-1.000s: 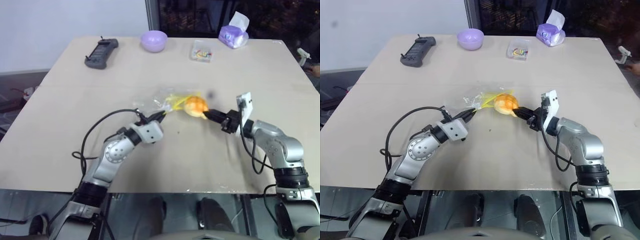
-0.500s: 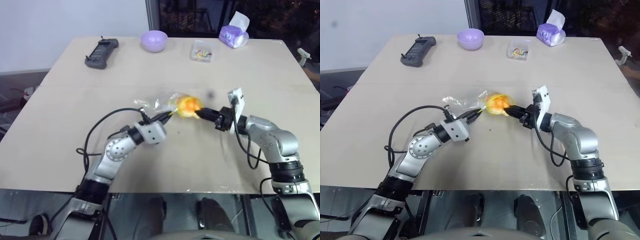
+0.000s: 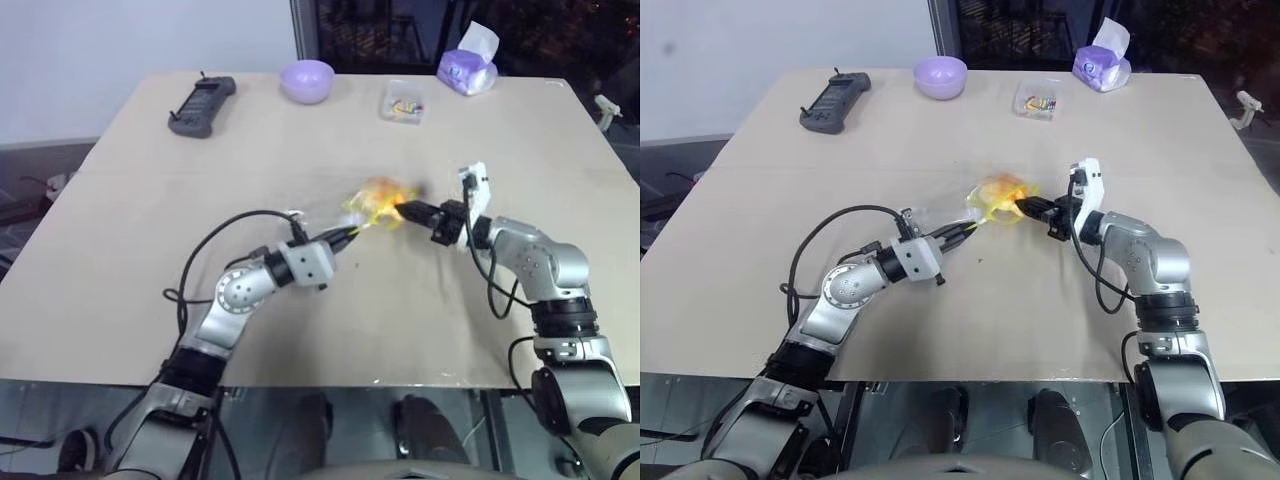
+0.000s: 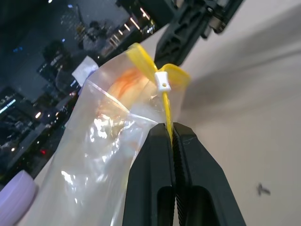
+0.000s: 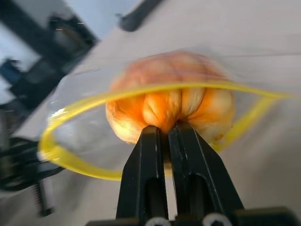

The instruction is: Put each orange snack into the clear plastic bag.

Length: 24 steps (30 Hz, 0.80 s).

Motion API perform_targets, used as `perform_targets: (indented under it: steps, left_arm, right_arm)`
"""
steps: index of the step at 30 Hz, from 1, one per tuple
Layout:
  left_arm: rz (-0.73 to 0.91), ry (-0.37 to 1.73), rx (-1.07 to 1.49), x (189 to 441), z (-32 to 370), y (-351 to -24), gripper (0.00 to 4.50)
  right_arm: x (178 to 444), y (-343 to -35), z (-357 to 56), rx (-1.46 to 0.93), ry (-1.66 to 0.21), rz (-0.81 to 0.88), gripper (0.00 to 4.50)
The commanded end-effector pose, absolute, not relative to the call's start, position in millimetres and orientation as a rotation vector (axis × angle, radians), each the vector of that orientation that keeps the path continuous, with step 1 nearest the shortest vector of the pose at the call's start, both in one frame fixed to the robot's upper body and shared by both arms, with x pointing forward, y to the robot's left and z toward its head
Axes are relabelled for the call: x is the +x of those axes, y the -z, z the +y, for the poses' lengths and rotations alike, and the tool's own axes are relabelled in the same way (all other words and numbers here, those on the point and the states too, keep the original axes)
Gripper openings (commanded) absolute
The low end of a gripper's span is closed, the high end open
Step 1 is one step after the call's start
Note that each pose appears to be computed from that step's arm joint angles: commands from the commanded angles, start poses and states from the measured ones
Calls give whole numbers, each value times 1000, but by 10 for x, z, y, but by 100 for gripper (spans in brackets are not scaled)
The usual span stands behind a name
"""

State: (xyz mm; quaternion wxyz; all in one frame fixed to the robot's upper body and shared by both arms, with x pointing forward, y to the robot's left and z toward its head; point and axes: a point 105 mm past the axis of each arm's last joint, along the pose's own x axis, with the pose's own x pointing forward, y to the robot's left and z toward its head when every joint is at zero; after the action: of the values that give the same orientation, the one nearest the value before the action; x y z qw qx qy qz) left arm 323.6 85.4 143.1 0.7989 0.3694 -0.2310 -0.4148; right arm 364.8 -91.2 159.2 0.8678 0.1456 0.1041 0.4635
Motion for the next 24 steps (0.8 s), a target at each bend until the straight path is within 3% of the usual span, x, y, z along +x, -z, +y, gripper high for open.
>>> perform_targets:
  steps: [1,4,8,10,13,16,24]
  left_arm:
    - [-543,905,781,3226,827,-1521,0]
    - [-542,919,775,3230,809,-1512,0]
    - [-541,936,766,3223,773,-1494,0]
    - [-542,939,764,3223,765,-1494,0]
    - [-536,932,762,3247,766,-1485,0]
    - [-528,918,766,3274,774,-1475,0]
    - [-513,852,742,3373,824,-1507,0]
  right_arm:
    - [3687,-1716,-883,296,-955,168,4]
    - [3771,-1673,-895,252,-898,173,4]
    - [3614,-1712,-741,250,-1002,172,4]
    - [3704,-1674,-795,235,-930,183,4]
    - [3826,-1617,-935,196,-825,190,119]
    - [3707,-1637,-953,142,-887,187,220]
    - [3254,-1740,-1196,58,-1038,162,220]
